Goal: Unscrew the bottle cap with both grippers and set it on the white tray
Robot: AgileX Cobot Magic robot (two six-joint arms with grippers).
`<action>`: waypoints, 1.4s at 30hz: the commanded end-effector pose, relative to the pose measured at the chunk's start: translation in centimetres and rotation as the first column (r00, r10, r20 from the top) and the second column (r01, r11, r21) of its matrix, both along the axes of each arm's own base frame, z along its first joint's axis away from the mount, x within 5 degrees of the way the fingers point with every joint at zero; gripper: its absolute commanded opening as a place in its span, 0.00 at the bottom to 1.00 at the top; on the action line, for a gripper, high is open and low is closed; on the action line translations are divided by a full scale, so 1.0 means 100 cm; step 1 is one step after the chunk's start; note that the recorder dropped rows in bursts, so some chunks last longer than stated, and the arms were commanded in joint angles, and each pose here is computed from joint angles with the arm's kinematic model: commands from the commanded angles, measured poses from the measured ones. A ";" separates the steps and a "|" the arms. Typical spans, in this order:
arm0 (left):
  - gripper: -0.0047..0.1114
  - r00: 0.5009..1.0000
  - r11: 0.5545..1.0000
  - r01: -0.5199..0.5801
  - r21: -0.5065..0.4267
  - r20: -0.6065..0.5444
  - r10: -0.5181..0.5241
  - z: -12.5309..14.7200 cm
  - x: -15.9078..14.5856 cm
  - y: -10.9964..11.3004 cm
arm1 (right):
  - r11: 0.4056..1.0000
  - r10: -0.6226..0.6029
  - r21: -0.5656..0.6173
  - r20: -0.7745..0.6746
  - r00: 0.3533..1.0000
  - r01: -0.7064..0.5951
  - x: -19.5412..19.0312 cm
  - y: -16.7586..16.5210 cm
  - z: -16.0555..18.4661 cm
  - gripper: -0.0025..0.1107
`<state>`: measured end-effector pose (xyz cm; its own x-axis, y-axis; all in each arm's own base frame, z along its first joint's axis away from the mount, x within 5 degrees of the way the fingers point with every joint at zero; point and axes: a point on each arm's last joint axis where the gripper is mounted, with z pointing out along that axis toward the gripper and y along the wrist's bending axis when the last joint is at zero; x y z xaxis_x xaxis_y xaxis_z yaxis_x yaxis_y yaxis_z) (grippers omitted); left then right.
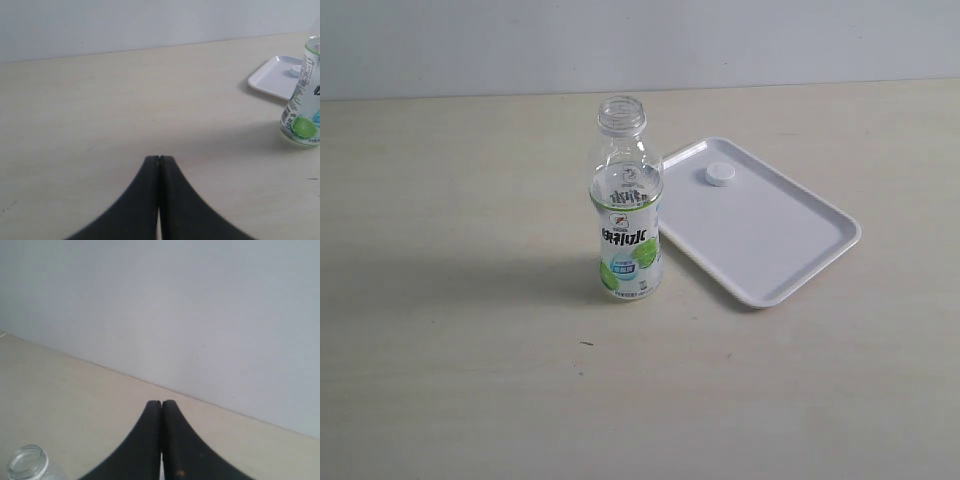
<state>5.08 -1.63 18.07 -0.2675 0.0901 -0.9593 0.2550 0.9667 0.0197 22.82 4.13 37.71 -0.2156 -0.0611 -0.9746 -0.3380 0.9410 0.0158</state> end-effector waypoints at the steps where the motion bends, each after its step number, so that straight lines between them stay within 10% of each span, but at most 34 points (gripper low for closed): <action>1: 0.04 1.000 1.000 -0.005 0.002 0.019 0.005 0.001 0.000 0.000 | 0.976 -0.209 0.102 0.173 0.962 0.194 -0.080 -0.030 0.006 0.02; 7: 0.04 1.000 1.000 -0.005 0.002 0.019 0.005 0.001 0.000 0.000 | 0.967 -0.254 0.130 0.358 0.898 0.221 -0.147 -0.032 0.000 0.02; 26: 0.04 1.000 1.000 -0.005 0.002 0.019 0.005 0.001 0.000 0.000 | 0.896 -0.426 0.220 0.171 0.889 0.387 -0.165 -0.046 -0.028 0.02; 42: 0.04 1.000 1.000 -0.005 0.002 0.019 0.005 0.001 0.000 0.000 | 0.869 -0.495 0.124 0.178 0.851 0.479 -0.183 -0.050 -0.129 0.02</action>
<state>5.10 -1.62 18.13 -0.2607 0.0884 -0.9614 0.2532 0.9672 0.0203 4.64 -0.68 26.16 -0.0122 0.0842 -0.9964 0.1201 0.9894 0.0821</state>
